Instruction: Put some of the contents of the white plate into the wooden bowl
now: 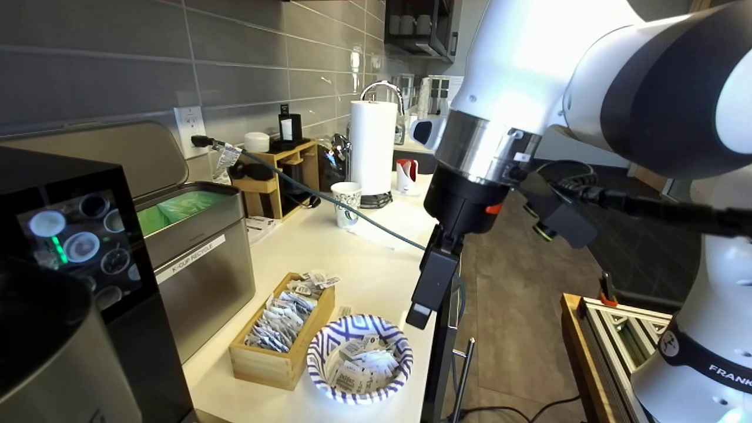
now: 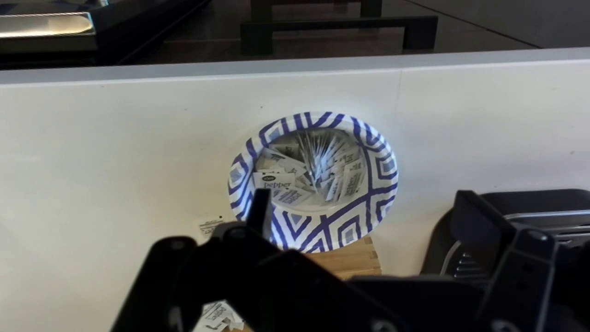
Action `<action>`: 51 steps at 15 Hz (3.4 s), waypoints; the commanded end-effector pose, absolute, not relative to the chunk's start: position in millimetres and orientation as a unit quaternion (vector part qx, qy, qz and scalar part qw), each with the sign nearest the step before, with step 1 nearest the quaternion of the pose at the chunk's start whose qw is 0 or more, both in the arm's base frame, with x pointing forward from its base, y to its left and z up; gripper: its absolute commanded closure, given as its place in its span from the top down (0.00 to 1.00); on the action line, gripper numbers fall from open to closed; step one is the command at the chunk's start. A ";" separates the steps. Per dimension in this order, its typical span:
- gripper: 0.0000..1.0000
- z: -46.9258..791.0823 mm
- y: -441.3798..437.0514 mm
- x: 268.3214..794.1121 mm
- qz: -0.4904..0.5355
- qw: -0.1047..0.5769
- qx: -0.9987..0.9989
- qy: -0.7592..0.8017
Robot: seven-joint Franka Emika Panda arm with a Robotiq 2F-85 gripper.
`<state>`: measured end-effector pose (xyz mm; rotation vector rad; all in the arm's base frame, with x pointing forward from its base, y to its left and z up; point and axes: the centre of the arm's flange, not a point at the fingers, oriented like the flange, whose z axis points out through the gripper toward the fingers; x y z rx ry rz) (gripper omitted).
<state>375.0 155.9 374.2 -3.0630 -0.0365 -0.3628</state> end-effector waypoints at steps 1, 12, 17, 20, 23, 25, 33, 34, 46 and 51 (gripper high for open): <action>1.00 342.1 173.6 381.9 -0.120 0.050 -0.991 -0.020; 1.00 293.7 173.3 417.0 -0.125 0.025 -0.991 -0.045; 0.99 281.7 162.3 434.0 -0.111 0.005 -0.993 -0.028; 0.88 275.5 161.7 439.7 -0.107 0.002 -0.994 -0.022; 0.84 270.9 164.3 445.3 -0.105 0.002 -0.994 -0.014; 0.82 267.7 164.3 448.0 -0.102 0.000 -0.995 -0.010; 0.74 251.6 164.4 449.5 -0.091 -0.014 -0.996 0.006; 0.53 250.2 164.6 449.3 -0.090 -0.014 -0.996 0.007; 0.02 274.1 167.5 451.8 -0.095 -0.010 -0.995 0.012; 0.02 298.1 164.3 446.0 -0.082 -0.006 -0.997 0.005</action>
